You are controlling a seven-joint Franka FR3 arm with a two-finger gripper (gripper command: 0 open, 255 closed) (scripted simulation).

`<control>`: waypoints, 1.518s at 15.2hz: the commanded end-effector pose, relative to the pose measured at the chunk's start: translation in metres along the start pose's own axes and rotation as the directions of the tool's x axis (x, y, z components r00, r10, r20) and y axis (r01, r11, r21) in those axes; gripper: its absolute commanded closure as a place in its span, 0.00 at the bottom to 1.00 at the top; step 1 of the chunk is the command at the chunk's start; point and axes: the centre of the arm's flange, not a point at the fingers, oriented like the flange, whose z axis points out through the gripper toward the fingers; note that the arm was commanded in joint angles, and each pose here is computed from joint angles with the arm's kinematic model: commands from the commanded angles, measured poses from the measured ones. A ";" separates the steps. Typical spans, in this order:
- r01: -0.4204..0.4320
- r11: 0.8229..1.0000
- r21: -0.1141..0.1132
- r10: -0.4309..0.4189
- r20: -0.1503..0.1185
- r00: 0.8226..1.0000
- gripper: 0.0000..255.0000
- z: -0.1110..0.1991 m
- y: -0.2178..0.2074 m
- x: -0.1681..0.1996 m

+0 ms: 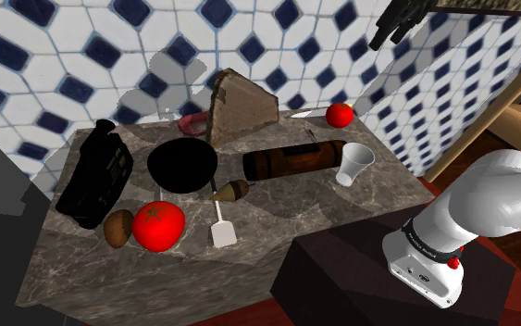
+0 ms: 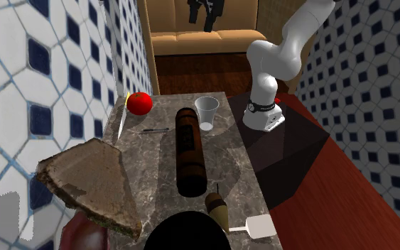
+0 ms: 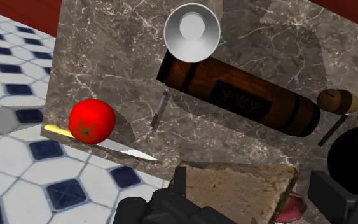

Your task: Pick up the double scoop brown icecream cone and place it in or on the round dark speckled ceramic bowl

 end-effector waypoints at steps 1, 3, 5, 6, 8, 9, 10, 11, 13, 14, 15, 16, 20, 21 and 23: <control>0.000 1.000 0.000 0.000 0.000 1.000 0.00 0.000 0.000 0.000; 0.053 0.999 0.006 -0.053 0.012 0.999 0.00 0.020 -0.012 0.013; 0.106 0.994 0.012 -0.106 0.024 0.994 0.00 0.040 -0.026 0.026; 0.132 0.991 0.016 -0.133 0.029 0.991 0.00 0.050 -0.032 0.032; 0.184 0.983 0.023 -0.185 0.041 0.982 0.00 0.069 -0.047 0.043; 0.210 0.977 0.027 -0.211 0.046 0.976 0.00 0.079 -0.054 0.048; 0.236 0.971 0.031 -0.237 0.051 0.970 0.00 0.089 -0.062 0.053; 0.262 0.965 0.035 -0.263 0.056 0.963 0.00 0.099 -0.069 0.058; 0.312 0.949 0.044 -0.314 0.066 0.947 0.00 0.119 -0.085 0.066; 0.337 0.940 0.049 -0.339 0.071 0.938 0.00 0.130 -0.093 0.070; 0.361 0.931 0.053 -0.364 0.076 0.928 0.00 0.140 -0.102 0.074; 0.385 0.921 0.058 -0.389 0.081 0.918 0.00 0.150 -0.110 0.077; 0.479 0.874 0.079 -0.485 0.097 0.869 0.00 0.190 -0.144 0.087; 0.502 0.861 0.084 -0.508 0.101 0.855 0.00 0.200 -0.153 0.089; 0.546 0.833 0.095 -0.554 0.109 0.826 0.00 0.219 -0.171 0.092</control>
